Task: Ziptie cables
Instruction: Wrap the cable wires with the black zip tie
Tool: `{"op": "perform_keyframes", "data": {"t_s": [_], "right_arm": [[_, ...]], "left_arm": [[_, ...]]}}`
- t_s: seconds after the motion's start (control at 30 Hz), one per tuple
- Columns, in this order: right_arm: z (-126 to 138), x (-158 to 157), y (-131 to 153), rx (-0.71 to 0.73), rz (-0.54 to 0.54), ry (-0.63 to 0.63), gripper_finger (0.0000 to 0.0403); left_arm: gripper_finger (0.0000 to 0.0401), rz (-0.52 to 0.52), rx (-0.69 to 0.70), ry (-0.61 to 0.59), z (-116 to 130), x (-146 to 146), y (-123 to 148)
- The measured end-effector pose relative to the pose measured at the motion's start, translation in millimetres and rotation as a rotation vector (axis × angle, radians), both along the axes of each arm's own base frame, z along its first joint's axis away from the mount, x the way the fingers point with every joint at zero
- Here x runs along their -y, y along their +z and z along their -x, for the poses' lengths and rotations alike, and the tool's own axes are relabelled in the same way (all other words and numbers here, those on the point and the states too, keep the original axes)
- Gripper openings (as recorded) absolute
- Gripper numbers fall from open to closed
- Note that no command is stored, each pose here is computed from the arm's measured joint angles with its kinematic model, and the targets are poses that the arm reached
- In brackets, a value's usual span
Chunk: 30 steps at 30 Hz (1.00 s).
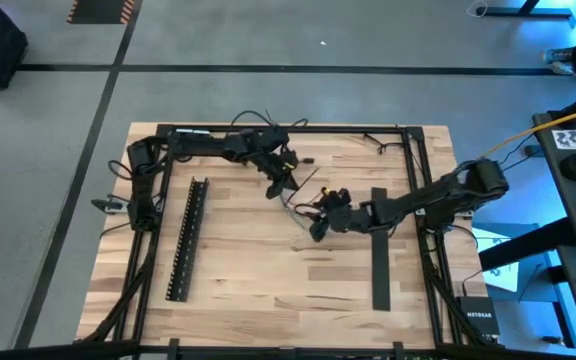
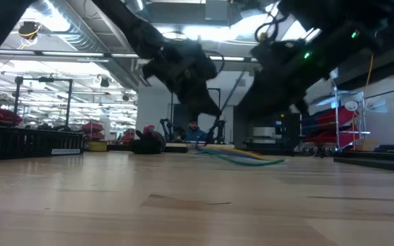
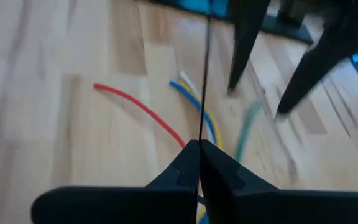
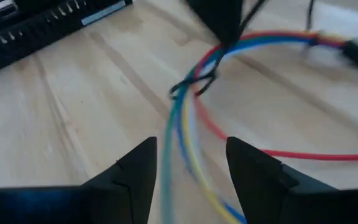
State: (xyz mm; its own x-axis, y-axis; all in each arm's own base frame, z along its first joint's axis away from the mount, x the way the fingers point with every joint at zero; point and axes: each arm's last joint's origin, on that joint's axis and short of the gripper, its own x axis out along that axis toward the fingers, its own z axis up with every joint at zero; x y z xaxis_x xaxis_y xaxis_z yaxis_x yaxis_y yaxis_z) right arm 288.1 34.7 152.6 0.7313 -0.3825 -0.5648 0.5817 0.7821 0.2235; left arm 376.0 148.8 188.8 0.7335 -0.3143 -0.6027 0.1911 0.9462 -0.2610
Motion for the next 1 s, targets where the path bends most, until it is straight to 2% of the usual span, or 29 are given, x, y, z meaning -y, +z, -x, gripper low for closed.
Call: {"op": "perform_keyframes", "data": {"t_s": [0.23, 0.43, 0.7, 0.83, 1.0], "right_arm": [[-26.0, 6.9, -25.4, 0.188, -0.031, -0.095, 0.0186], [-29.2, 30.2, -35.0, 0.179, 0.035, -0.2, 0.0186], [-32.3, 44.7, -32.5, 0.105, 0.162, -0.051, 0.0186], [-35.4, 45.4, -29.2, 0.141, 0.139, 0.037, 0.0186], [-36.0, 46.3, -27.8, 0.158, 0.139, 0.03, 0.0185]], "left_arm": [[0.0, -0.011, 0.032, 0.014, 6.9, 2.8, 22.7], [0.0, -0.005, 0.033, 0.009, 6.9, 3.2, 22.5], [0.0, -0.013, 0.035, 0.003, 7.0, 3.0, 22.4], [0.0, -0.017, 0.039, 0.001, 6.8, 3.1, 22.6], [0.0, -0.017, 0.04, 0.001, 6.7, 3.0, 22.7]]}}
